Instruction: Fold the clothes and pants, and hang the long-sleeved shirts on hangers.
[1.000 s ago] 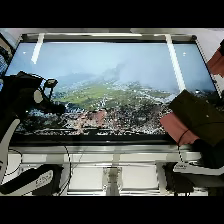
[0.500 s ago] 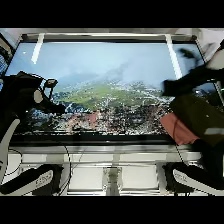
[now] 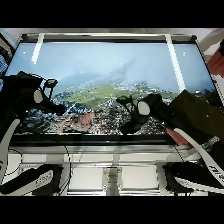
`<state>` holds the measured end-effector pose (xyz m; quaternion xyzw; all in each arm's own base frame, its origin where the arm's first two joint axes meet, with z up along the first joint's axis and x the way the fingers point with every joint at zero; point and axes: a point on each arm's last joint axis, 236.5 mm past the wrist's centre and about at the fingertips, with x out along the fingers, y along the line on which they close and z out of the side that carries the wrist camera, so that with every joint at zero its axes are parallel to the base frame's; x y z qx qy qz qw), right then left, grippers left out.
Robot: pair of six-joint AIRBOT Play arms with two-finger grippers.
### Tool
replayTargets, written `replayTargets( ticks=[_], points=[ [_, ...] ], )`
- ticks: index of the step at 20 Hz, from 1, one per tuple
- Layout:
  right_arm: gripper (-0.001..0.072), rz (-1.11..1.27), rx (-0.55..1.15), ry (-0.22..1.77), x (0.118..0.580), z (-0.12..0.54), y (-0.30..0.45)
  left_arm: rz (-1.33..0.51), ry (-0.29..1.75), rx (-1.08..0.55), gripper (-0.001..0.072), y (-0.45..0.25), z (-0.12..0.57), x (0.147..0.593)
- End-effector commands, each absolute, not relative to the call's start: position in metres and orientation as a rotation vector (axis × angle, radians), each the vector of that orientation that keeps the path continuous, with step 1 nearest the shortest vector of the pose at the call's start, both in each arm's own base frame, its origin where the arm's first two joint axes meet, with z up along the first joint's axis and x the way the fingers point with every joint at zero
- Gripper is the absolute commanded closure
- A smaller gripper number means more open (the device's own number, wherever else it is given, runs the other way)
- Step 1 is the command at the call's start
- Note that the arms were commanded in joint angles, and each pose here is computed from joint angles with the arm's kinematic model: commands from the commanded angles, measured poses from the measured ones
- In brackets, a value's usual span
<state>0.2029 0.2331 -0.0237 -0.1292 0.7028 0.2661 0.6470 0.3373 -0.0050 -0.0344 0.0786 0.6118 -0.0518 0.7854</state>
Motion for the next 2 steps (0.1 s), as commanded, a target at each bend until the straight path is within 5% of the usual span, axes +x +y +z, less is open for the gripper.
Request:
replayTargets(
  ticks=[1,2],
  points=[
    [0.0691,0.607,-0.311,1.618,0.1884,-0.0390,0.2386,-0.111,1.319,0.169,0.0218,-0.0047,-0.0344,0.3374],
    [0.0692,0.608,-0.306,1.608,0.1904,-0.0391,0.2403,-0.111,1.319,0.169,0.0219,-0.0047,-0.0344,0.3374]
  ],
)
